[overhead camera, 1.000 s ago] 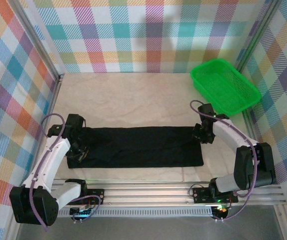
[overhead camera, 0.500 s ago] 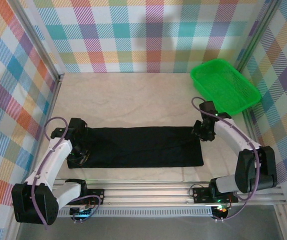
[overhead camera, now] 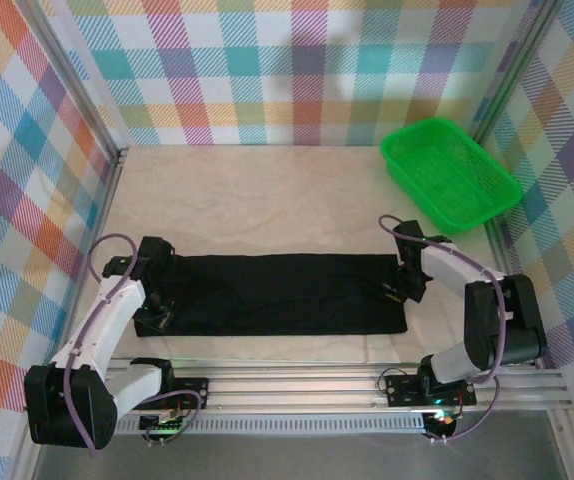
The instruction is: Fold and stack the t-shirts
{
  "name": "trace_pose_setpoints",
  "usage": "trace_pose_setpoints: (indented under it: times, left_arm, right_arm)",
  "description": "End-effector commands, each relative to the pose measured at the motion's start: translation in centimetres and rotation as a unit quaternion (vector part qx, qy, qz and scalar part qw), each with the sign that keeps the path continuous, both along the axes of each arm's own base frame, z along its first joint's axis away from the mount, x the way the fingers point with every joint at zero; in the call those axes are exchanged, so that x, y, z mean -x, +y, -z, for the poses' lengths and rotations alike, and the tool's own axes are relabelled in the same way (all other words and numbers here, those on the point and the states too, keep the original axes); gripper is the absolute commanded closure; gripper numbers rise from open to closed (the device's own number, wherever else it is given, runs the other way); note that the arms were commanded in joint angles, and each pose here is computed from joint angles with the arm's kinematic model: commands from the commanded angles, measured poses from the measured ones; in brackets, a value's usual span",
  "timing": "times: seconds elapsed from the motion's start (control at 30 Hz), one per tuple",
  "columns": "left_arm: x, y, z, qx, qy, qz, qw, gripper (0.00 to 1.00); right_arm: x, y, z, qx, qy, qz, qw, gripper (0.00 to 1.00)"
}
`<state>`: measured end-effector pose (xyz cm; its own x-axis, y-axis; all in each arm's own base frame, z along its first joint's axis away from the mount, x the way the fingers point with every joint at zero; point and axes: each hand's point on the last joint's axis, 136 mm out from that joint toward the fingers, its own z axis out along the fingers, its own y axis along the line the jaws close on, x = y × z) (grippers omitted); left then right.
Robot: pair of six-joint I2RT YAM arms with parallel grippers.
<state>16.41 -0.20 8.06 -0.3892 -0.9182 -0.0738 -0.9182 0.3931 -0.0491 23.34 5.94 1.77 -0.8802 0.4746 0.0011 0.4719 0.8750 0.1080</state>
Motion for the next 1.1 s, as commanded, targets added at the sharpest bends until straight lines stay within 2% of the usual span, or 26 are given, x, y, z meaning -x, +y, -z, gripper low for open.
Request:
trace_pose_setpoints:
  times: [0.0,0.1,0.23,0.37,0.53,0.6,0.73,0.8,0.9,1.07]
  left_arm:
    - [0.8,0.5,0.7,-0.008,0.017,-0.004,1.000,1.00]
    - [0.6,0.3,0.7,-0.003,0.018,0.004,1.000,0.90]
    - [-0.6,0.3,-0.5,-0.006,-0.005,0.018,1.000,0.58]
    - [-4.1,0.5,-3.2,-0.005,-0.061,0.039,0.997,0.48]
    - [-11.5,2.1,-4.3,0.035,-0.136,0.033,0.989,0.47]
    - [-14.8,3.0,-4.4,0.026,-0.151,0.065,0.986,0.47]
    - [-18.7,3.4,-2.8,0.023,-0.148,0.120,0.981,0.47]
    - [-19.2,3.9,-1.9,0.016,-0.134,0.135,0.982,0.47]
    - [-17.9,5.3,-0.8,-0.007,-0.080,0.136,0.987,0.47]
    - [-17.3,6.2,0.2,-0.013,-0.078,0.135,0.988,0.47]
  right_arm:
    - [-0.1,-0.4,0.4,0.007,0.018,0.011,1.000,0.92]
    - [-1.2,-0.4,-1.0,0.008,-0.010,0.006,1.000,0.89]
    - [-2.5,-0.6,-3.6,0.014,-0.052,0.000,0.999,0.83]
    - [-4.4,0.5,-5.6,-0.005,-0.088,-0.019,0.996,0.78]
    - [-6.8,3.3,-5.9,-0.056,-0.103,-0.054,0.992,0.76]
    - [-7.7,4.0,-5.4,-0.066,-0.098,-0.059,0.991,0.75]
    - [-8.7,3.8,-3.9,-0.048,-0.074,-0.058,0.994,0.73]
    - [-9.2,3.8,-3.4,-0.044,-0.065,-0.061,0.995,0.71]
    - [-9.6,3.7,-2.7,-0.037,-0.049,-0.062,0.996,0.69]
    - [-9.6,3.4,-1.2,-0.027,-0.029,-0.055,0.998,0.69]
